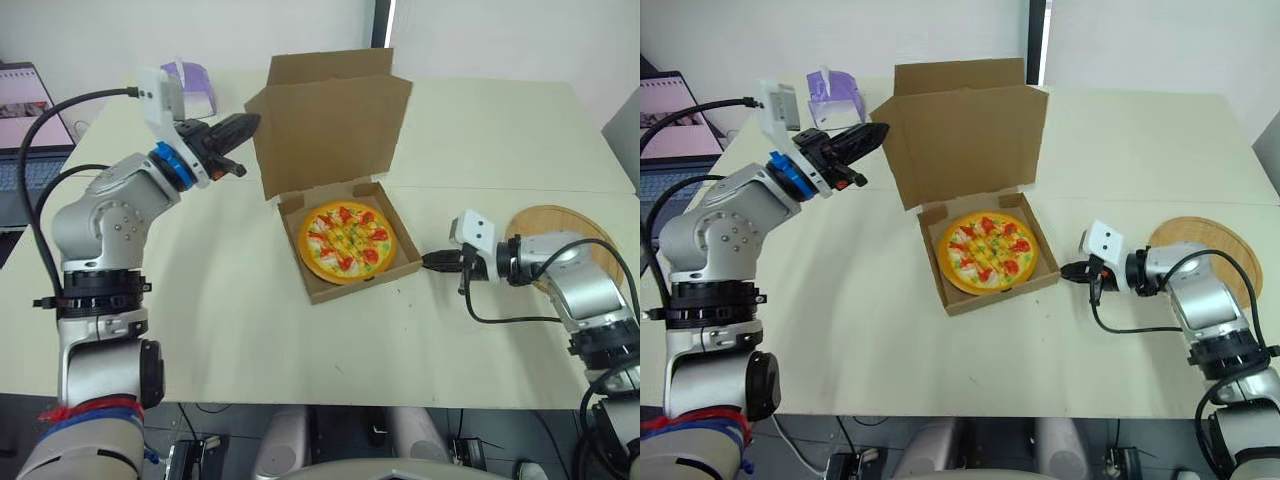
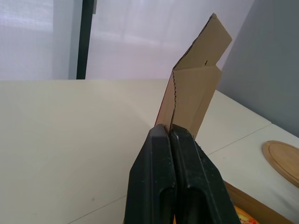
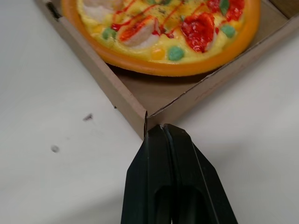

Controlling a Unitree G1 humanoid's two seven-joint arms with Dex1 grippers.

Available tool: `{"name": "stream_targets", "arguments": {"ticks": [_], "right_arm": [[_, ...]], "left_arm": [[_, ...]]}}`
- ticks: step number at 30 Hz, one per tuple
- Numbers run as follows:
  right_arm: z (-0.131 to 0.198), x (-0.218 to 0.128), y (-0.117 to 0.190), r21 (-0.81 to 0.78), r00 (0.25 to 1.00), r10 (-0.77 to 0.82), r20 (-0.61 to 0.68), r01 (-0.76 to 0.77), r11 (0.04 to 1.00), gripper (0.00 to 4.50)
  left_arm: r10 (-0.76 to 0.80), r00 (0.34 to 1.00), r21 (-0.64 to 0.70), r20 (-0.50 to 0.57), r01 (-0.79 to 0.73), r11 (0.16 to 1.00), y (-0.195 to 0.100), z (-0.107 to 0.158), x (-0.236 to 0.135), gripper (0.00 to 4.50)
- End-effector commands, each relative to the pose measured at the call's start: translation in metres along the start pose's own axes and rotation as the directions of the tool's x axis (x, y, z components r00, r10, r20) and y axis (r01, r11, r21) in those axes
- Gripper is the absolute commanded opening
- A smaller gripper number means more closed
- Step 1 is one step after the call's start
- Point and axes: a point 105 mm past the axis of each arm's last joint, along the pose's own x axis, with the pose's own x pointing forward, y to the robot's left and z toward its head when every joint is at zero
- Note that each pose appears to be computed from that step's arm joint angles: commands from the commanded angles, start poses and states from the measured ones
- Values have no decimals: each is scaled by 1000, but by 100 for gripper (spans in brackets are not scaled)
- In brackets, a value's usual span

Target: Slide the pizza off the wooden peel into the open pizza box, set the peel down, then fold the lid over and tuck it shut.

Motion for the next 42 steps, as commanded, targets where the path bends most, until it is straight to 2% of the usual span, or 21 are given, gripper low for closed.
{"name": "stream_targets", "arguments": {"ticks": [1,9,14,19,22,28,31,33,42], "right_arm": [[18,-2,11,-27,999,20,48,-19,999,2],[17,8,35,6,996,69,56,-69,998,2],[18,3,24,-1,998,26,60,-26,1000,2],[21,-14,-19,-27,988,-143,50,144,989,2],[39,-27,-52,-20,954,-273,122,277,961,59],[83,-54,-111,131,797,-511,322,497,858,275],[97,-61,-127,186,742,-555,375,526,830,383],[103,-59,-132,209,741,-544,393,505,838,447],[123,-39,-128,244,793,-406,455,328,913,447]], "left_arm": [[-47,998,47,33,46,998,-6,13,8,0],[-71,997,53,32,69,996,-3,12,24,0],[-71,996,57,47,68,996,1,14,30,0],[-67,996,64,55,63,996,3,14,35,0],[-60,997,76,55,56,996,5,13,35,0],[-55,997,77,56,51,996,6,12,33,0],[-54,997,78,57,50,996,7,12,34,0],[-56,997,80,57,51,996,6,12,35,0],[-69,996,81,52,64,995,4,10,37,0]]}}
